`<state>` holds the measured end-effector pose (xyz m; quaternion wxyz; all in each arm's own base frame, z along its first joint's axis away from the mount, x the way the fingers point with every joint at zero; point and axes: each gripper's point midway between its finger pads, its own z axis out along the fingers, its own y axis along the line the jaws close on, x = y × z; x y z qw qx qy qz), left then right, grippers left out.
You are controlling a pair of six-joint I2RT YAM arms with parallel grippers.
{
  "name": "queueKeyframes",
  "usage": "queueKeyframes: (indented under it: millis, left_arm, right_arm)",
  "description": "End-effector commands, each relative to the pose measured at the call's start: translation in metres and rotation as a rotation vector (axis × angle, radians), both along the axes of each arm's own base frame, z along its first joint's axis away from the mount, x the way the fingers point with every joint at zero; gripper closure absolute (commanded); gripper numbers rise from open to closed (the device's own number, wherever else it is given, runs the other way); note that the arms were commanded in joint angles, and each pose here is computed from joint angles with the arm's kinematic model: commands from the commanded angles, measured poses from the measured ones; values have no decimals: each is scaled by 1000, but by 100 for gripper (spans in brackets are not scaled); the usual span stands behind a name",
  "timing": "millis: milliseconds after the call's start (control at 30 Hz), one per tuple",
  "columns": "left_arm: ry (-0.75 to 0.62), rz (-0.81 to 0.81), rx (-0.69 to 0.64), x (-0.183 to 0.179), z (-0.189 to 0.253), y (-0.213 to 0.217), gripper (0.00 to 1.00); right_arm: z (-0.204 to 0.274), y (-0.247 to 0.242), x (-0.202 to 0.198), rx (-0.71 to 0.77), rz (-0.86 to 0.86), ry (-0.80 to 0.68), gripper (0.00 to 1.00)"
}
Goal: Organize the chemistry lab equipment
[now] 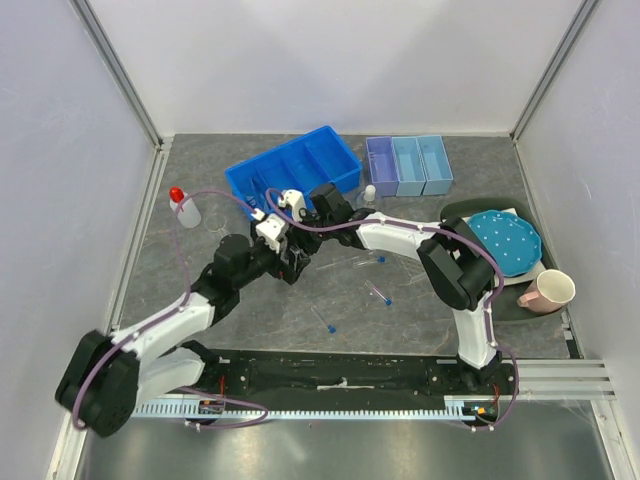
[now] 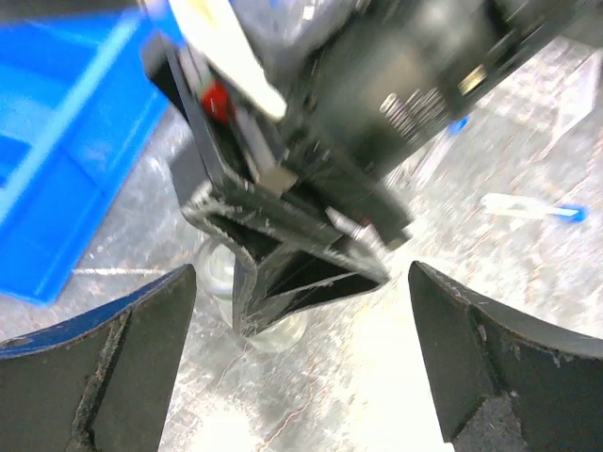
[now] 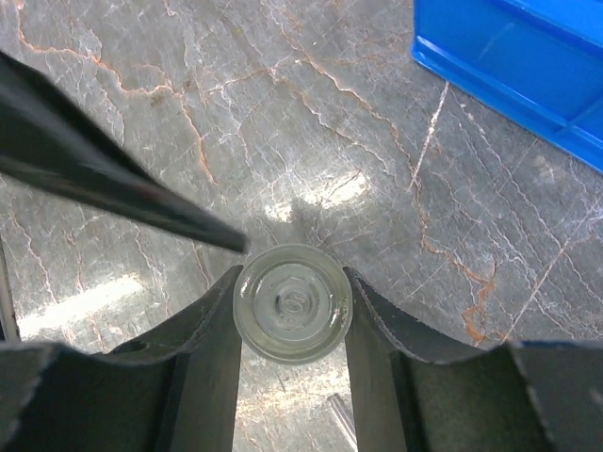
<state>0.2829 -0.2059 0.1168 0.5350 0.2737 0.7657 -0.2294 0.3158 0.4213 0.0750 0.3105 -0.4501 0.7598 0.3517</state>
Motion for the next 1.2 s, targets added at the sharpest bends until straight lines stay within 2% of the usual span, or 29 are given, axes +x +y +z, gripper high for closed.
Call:
queueKeyframes:
  millis: [0, 67, 200, 300, 467, 867, 1067, 1100, 1167]
  left_arm:
    - [-45, 23, -119, -14, 45, 3, 0]
    - [-36, 57, -144, -19, 57, 9, 0]
    - [83, 135, -142, -29, 57, 21, 0]
    - [131, 163, -154, -32, 72, 24, 0]
    - [228, 177, -156, -43, 71, 25, 0]
    - [277, 216, -186, -62, 76, 37, 0]
    - [295, 237, -219, -68, 73, 40, 0]
    - [301, 239, -224, -68, 73, 40, 0]
    - [313, 235, -226, -69, 71, 39, 0]
  right_arm:
    - [-29, -18, -17, -104, 29, 11, 73]
    - [-31, -20, -21, -115, 49, 0, 73]
    - [-26, -24, -25, -118, 72, -32, 72]
    - [-24, -30, -26, -128, 83, -53, 71]
    - [-24, -37, -35, -135, 132, -75, 68]
    - [-22, -46, -45, -158, 212, -111, 47]
    - [-11, -50, -52, -142, 237, -125, 30]
    - [-9, -51, -52, -142, 241, -131, 25]
    - [-3, -52, -53, -139, 243, -137, 21]
